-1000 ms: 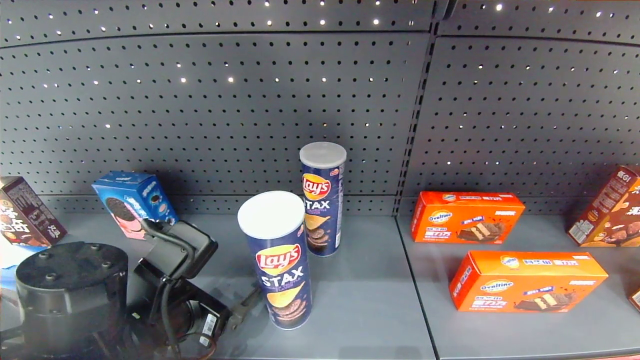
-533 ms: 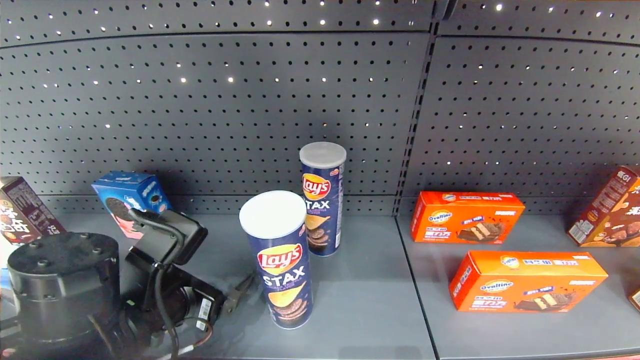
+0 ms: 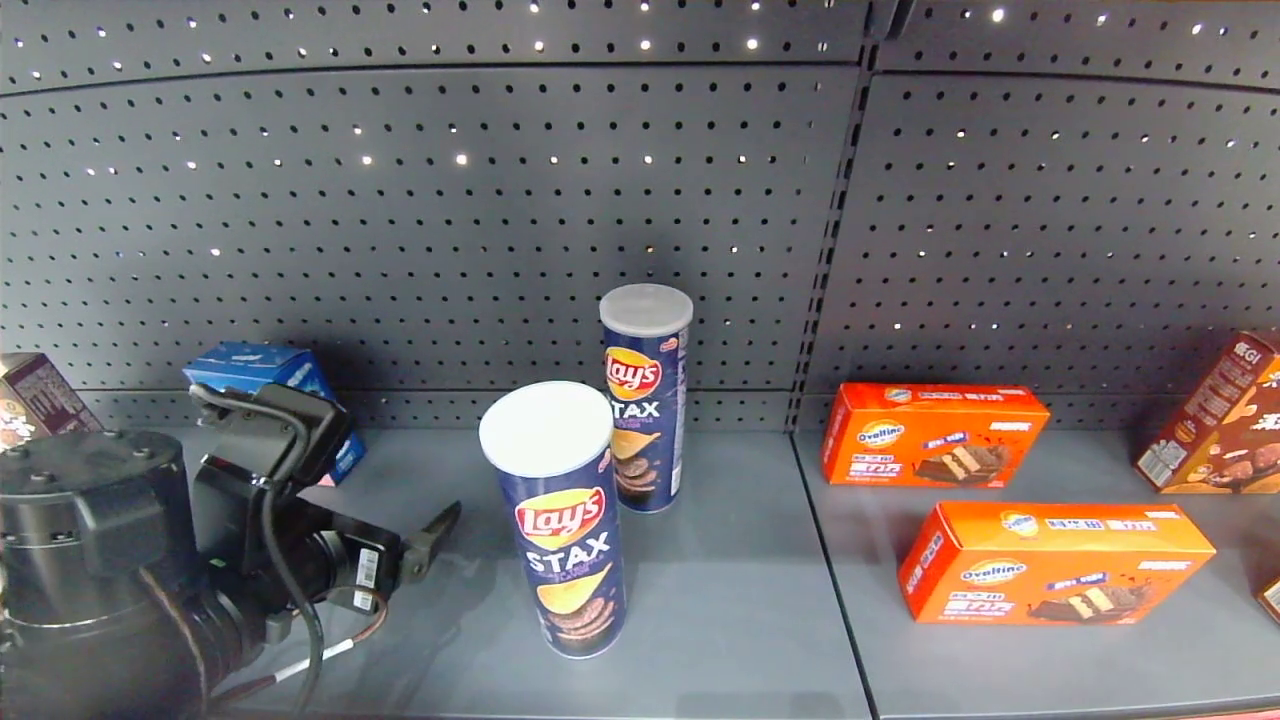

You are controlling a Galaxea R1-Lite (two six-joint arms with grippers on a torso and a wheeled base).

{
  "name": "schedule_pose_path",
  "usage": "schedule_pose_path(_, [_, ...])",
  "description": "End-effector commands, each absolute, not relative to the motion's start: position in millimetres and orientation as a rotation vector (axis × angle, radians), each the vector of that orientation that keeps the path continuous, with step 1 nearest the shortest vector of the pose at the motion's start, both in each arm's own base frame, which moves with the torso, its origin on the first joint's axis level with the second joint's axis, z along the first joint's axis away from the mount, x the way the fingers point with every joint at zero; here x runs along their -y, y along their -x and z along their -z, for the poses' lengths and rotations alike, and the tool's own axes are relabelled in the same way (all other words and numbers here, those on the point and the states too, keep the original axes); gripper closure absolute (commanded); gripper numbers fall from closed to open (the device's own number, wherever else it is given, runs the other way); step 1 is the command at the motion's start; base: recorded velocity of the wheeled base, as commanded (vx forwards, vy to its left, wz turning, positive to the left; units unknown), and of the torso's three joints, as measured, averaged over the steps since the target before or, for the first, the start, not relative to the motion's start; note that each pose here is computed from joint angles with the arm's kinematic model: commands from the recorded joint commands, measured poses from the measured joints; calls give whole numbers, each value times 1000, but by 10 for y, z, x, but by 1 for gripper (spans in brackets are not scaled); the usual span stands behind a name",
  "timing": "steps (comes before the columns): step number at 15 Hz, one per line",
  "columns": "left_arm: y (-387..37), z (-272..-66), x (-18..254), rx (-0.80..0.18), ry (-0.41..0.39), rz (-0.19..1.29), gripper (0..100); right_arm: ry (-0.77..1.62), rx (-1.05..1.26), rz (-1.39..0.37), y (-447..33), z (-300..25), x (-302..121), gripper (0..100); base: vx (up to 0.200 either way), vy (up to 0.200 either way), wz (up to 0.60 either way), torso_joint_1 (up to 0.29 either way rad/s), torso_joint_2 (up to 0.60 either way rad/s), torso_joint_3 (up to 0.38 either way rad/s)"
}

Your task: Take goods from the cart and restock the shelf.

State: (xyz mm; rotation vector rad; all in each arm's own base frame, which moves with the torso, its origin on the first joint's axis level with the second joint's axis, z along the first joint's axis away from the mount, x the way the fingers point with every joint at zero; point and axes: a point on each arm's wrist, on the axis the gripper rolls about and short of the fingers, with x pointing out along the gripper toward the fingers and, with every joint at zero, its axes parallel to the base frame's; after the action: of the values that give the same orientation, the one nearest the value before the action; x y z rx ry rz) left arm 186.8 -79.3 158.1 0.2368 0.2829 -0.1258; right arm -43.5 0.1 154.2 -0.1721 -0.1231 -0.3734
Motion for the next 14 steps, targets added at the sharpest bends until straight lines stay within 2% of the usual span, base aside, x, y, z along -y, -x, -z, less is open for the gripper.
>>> schedule_pose_path(1, [-1871,-1600,730,-277,-229,96,0,169,45,354,318,-1299,11,0,0,0,0,0,0,0])
schedule_pose_path(3, [-1827,-1591,637,-280,-225,61,0,168,44,344,203,-1058,23,0,0,0,0,0,0,0])
schedule_pose_path(4, [-1823,-1586,629,-281,-225,59,0,168,44,344,197,-1042,24,0,0,0,0,0,0,0])
schedule_pose_path(6, [-1722,-1550,497,-288,-219,18,0,172,-19,254,156,-876,10,0,0,0,0,0,0,0])
schedule_pose_path(9, [-1691,-1583,460,-271,-212,8,0,165,-65,73,160,-846,-30,0,0,0,0,0,0,0])
schedule_pose_path(14, [-1683,-1612,432,-258,-205,-7,0,92,-61,95,160,-847,-26,0,0,0,0,0,0,0])
